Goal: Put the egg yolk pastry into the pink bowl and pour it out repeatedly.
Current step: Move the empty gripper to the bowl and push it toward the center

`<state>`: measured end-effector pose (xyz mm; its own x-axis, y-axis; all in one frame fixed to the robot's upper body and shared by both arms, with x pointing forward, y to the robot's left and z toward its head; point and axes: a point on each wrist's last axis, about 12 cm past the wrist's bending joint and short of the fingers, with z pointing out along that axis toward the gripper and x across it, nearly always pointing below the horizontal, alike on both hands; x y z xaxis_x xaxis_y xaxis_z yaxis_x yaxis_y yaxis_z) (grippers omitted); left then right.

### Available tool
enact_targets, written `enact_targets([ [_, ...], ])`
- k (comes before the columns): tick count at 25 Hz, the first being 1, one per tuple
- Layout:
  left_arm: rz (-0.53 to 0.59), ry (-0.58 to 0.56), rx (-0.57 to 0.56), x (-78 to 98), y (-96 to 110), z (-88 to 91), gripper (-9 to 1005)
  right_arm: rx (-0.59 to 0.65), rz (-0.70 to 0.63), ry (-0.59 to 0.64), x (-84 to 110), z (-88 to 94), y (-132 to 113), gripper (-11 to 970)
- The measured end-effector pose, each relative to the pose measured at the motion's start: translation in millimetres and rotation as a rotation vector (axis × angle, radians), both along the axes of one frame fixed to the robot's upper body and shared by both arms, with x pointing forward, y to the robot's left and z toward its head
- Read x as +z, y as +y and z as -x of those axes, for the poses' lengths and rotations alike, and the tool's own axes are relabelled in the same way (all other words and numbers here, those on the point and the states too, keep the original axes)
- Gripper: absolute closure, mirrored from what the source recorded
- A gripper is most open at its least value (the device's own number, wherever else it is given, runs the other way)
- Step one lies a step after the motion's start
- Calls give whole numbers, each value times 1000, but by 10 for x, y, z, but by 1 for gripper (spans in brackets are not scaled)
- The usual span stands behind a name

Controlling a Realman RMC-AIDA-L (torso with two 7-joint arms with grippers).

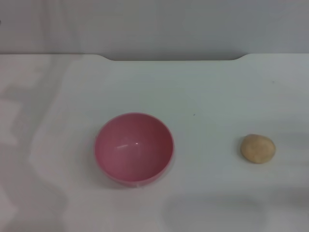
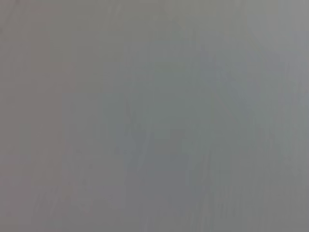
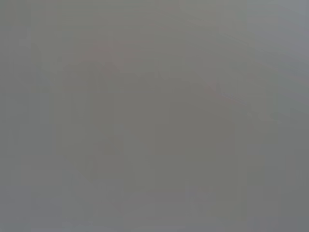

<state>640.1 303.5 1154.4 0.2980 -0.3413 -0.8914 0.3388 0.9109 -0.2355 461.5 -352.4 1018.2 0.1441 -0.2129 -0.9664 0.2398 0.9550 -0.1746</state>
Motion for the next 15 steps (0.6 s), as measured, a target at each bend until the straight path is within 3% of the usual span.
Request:
enact_targets([
  [9, -121, 13, -93, 443, 320, -7, 576, -7, 3, 28, -21, -26, -30, 708],
  [15, -247, 90, -107, 880, 478, 92, 578, -4, 1, 35, -23, -55, -20, 708],
])
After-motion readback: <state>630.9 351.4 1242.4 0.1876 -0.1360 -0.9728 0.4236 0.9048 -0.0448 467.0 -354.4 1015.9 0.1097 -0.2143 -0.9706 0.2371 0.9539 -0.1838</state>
